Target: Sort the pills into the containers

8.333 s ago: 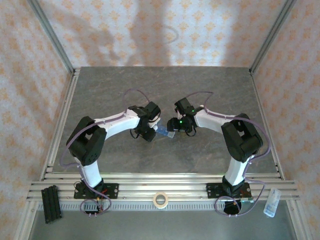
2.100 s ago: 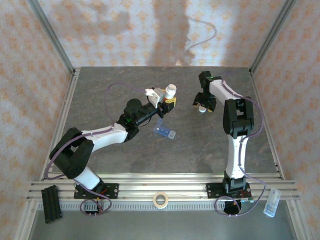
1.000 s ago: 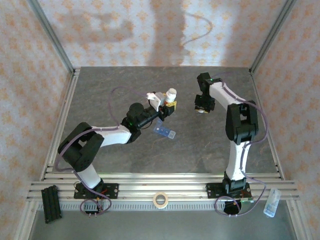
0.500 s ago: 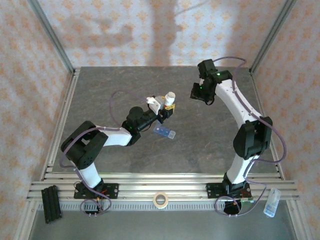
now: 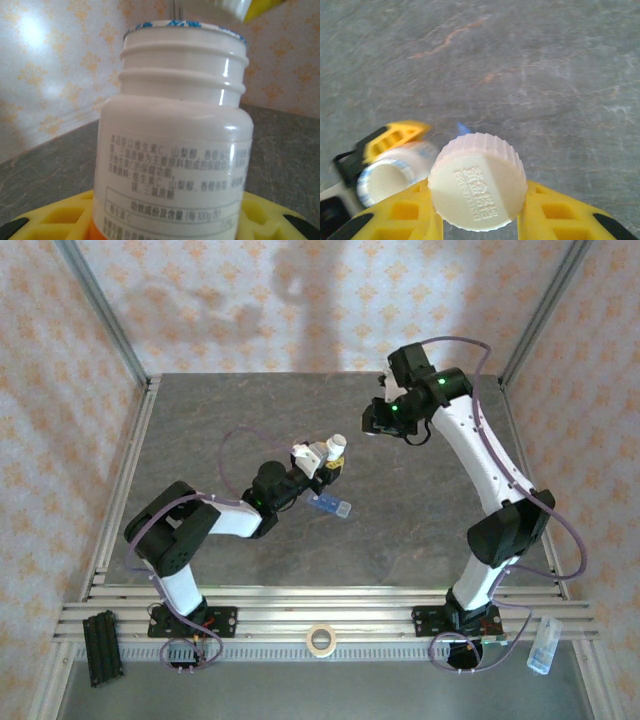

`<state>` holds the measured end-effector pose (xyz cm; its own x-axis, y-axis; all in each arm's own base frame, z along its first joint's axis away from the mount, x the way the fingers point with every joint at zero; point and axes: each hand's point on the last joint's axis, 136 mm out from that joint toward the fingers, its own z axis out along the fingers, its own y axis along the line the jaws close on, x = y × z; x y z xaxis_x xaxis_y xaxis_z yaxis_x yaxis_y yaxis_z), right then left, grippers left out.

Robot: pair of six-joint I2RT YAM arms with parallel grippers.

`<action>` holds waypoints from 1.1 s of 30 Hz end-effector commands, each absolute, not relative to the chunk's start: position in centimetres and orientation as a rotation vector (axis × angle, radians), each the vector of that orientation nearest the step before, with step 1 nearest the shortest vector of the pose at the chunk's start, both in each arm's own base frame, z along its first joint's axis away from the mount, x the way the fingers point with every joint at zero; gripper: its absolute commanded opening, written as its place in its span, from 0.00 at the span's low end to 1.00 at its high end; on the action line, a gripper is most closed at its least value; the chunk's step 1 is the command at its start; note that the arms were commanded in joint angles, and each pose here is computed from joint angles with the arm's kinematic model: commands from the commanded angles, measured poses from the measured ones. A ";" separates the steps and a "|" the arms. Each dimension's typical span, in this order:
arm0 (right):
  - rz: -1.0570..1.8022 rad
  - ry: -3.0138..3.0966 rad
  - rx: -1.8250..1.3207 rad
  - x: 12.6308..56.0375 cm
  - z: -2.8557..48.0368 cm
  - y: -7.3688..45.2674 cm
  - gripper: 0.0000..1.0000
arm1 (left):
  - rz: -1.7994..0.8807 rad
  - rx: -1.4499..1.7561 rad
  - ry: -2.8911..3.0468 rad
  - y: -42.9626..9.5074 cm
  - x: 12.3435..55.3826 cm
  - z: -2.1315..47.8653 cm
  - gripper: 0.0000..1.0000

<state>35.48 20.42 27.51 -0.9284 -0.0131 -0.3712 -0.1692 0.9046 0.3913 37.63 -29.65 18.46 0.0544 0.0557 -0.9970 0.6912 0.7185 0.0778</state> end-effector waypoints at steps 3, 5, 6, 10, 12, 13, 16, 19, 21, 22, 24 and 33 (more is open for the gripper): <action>0.658 2.754 -0.330 33.0 28.1 22.7 0.35 | -0.503 0.680 1.388 -29.9 38.1 19.2 0.00; 0.678 2.760 -0.362 32.6 28.1 23.1 0.35 | -0.503 0.687 1.384 -30.0 38.1 19.2 0.00; 0.686 2.767 -0.372 32.4 28.0 23.3 0.35 | -0.503 0.690 1.380 -30.1 38.1 19.3 0.00; 0.686 2.802 -0.413 31.8 27.3 23.7 0.35 | -0.507 0.705 1.368 -30.3 38.0 19.5 0.00; 0.686 2.815 -0.426 31.6 27.0 23.8 0.35 | -0.510 0.707 1.366 -30.4 38.0 19.6 0.00; 0.686 2.819 -0.430 31.6 26.8 23.9 0.35 | -0.514 0.712 1.363 -30.5 38.0 19.6 0.00; 0.690 2.824 -0.440 31.5 26.6 24.3 0.34 | -0.524 0.714 1.359 -30.7 38.0 19.7 0.00; 0.693 2.828 -0.445 31.5 26.4 24.6 0.35 | -0.528 0.713 1.356 -30.7 38.0 19.9 0.00; 0.695 2.831 -0.446 31.6 26.2 24.8 0.35 | -0.536 0.714 1.355 -30.8 38.0 19.9 0.00; 0.698 2.831 -0.449 31.6 26.2 25.0 0.35 | -0.538 0.714 1.353 -30.9 37.9 19.9 0.00; 0.702 2.833 -0.446 31.7 26.0 25.1 0.35 | -0.539 0.714 1.352 -30.9 37.9 20.0 0.00; 0.698 2.833 -0.441 32.3 25.6 25.3 0.34 | -0.552 0.719 1.333 -31.1 37.4 20.8 0.00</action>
<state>31.93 24.88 25.23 -0.9437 -0.2302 -0.2376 -0.3132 0.8530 0.4175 37.67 -30.53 17.95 0.0828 0.0884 -0.9926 0.7166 0.6869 0.1209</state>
